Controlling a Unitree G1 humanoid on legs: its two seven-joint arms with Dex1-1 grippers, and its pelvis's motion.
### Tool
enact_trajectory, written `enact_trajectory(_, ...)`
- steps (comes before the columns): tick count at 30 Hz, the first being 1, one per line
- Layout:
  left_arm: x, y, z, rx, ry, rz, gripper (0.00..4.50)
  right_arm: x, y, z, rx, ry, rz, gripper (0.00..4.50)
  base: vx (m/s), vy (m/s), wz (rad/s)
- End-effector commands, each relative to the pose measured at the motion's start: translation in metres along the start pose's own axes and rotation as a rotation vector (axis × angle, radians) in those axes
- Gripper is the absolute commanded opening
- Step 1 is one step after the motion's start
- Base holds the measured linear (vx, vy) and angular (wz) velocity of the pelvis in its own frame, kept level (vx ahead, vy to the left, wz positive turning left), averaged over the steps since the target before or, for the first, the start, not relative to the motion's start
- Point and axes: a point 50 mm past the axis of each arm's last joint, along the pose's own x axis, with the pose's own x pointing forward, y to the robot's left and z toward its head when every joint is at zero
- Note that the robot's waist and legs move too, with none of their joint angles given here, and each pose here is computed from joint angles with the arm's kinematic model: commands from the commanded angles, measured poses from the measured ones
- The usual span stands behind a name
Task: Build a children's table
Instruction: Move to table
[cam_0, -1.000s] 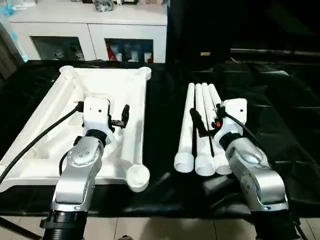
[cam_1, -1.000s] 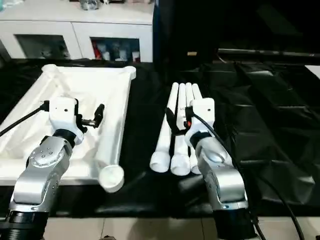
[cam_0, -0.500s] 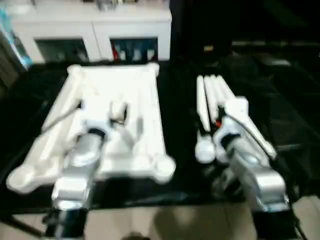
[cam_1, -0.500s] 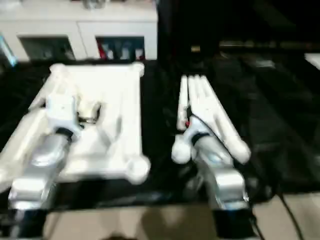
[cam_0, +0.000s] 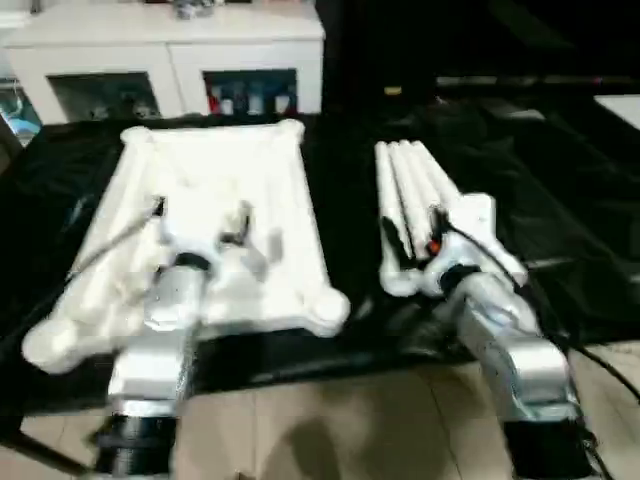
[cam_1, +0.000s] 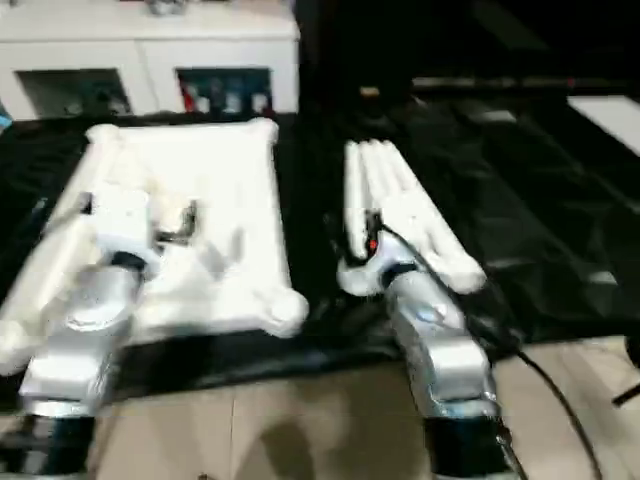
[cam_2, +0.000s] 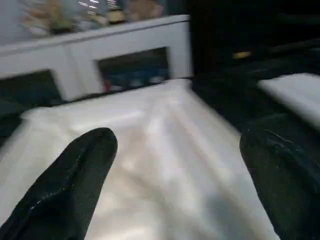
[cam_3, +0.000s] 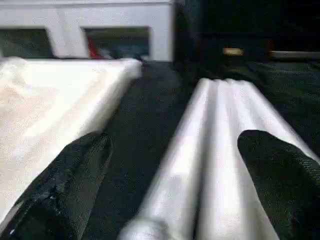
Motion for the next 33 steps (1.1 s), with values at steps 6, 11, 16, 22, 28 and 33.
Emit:
enact_trajectory(6,-0.0028,0.0076,-0.0038,-0.004,0.019,0.007,4.50,0.0024,0.0008,0.0080,-0.042,-0.028,-0.003,4.47,-0.054,-0.115,-0.03)
enact_trajectory(11,-0.0036,0.0060,-0.0034,-0.017,0.017,0.000,4.50,0.0028,-0.0029,0.0073,-0.055,-0.020,-0.024,4.47,-0.008,-0.007,0.06)
enact_trajectory(16,-0.0040,0.0048,-0.0036,-0.017,0.018,-0.009,4.50,0.0033,-0.0022,0.0068,-0.055,-0.012,-0.013,4.47,0.070,0.067,0.43)
enact_trajectory(22,-0.0037,0.0026,-0.0027,-0.015,0.014,-0.015,4.50,0.0033,-0.0040,0.0065,-0.024,-0.007,-0.022,4.47,0.126,-0.013,0.38)
enact_trajectory(28,-0.0038,0.0004,-0.0032,-0.020,0.016,-0.018,4.50,0.0042,-0.0063,0.0075,-0.032,-0.005,-0.022,4.47,0.133,-0.038,0.07)
enact_trajectory(33,-0.0034,0.0016,-0.0031,-0.019,0.017,-0.012,4.50,0.0054,-0.0054,0.0093,-0.029,-0.011,-0.012,4.47,0.130,0.018,-0.02)
